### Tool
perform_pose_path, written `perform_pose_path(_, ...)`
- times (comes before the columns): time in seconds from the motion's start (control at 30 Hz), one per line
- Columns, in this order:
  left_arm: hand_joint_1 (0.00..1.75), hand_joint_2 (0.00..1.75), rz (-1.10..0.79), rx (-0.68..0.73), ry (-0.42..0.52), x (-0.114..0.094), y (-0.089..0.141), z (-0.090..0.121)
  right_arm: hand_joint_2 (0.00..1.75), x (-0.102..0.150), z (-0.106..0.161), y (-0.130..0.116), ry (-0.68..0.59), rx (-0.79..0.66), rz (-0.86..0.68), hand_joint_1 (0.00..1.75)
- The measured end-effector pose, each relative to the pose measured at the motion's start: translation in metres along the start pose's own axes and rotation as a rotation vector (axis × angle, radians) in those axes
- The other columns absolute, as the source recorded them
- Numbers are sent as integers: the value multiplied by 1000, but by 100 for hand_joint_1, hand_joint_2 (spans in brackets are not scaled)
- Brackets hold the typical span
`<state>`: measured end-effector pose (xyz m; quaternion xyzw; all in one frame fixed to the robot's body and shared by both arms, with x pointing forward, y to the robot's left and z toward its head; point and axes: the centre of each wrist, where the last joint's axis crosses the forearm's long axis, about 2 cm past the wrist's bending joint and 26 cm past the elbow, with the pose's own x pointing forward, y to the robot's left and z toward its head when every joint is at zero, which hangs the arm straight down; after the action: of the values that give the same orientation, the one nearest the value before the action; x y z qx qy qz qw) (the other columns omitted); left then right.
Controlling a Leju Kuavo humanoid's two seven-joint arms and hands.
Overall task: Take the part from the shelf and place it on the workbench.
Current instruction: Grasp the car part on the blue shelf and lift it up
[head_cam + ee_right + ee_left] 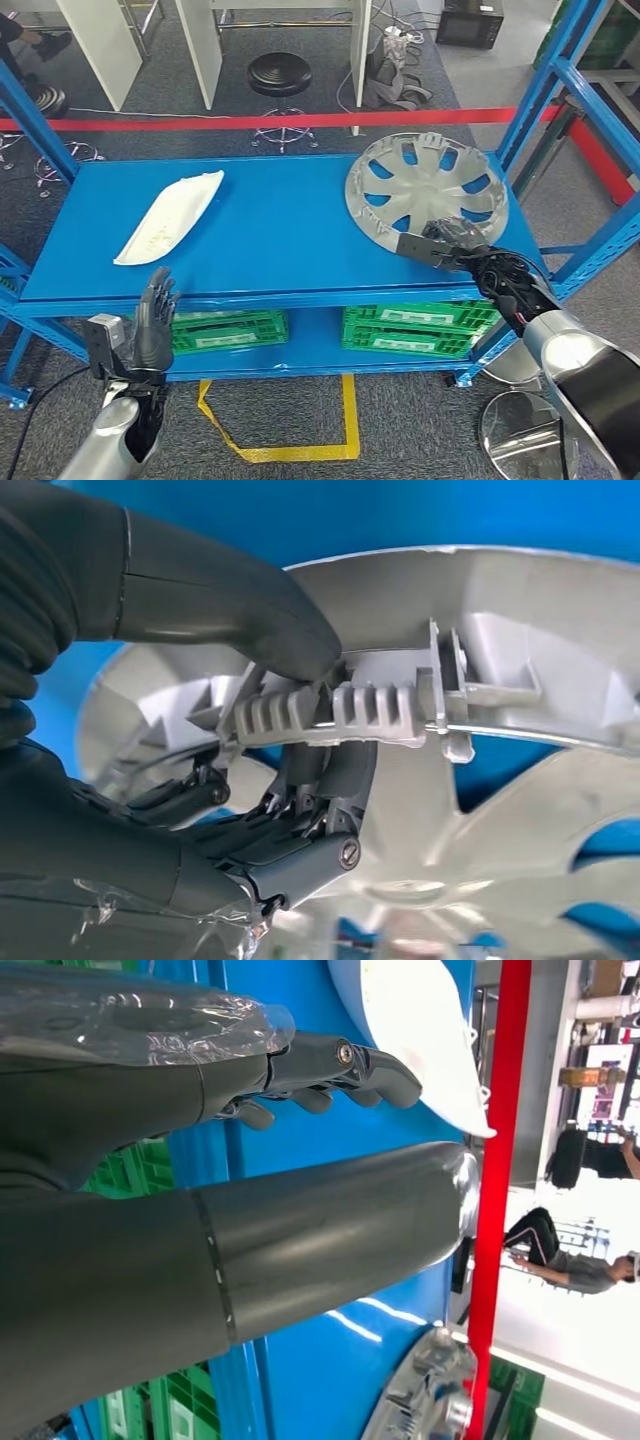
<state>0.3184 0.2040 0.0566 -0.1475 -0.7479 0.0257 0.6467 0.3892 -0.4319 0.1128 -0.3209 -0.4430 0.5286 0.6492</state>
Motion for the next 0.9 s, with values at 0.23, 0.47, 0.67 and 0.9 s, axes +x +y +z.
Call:
perform_pose_path(0.23, 0, 0, -1, 16, 4, 0, 2, 0, 175, -1, -1, -2, -4, 17, -18, 175)
perform_pose_path(0.47, 0, 0, -1, 20, 4, 0, 3, 0, 175, -2, -1, -4, -6, 19, -60, 175)
perform_pose_path(0.67, 0, 0, 1, 20, 4, 0, 4, 0, 175, -2, -1, -5, -7, 24, -81, 175)
perform_pose_path(0.9, 0, 0, 4, 14, -11, 1, 4, -1, 175, -2, -1, -8, -19, 36, -129, 175)
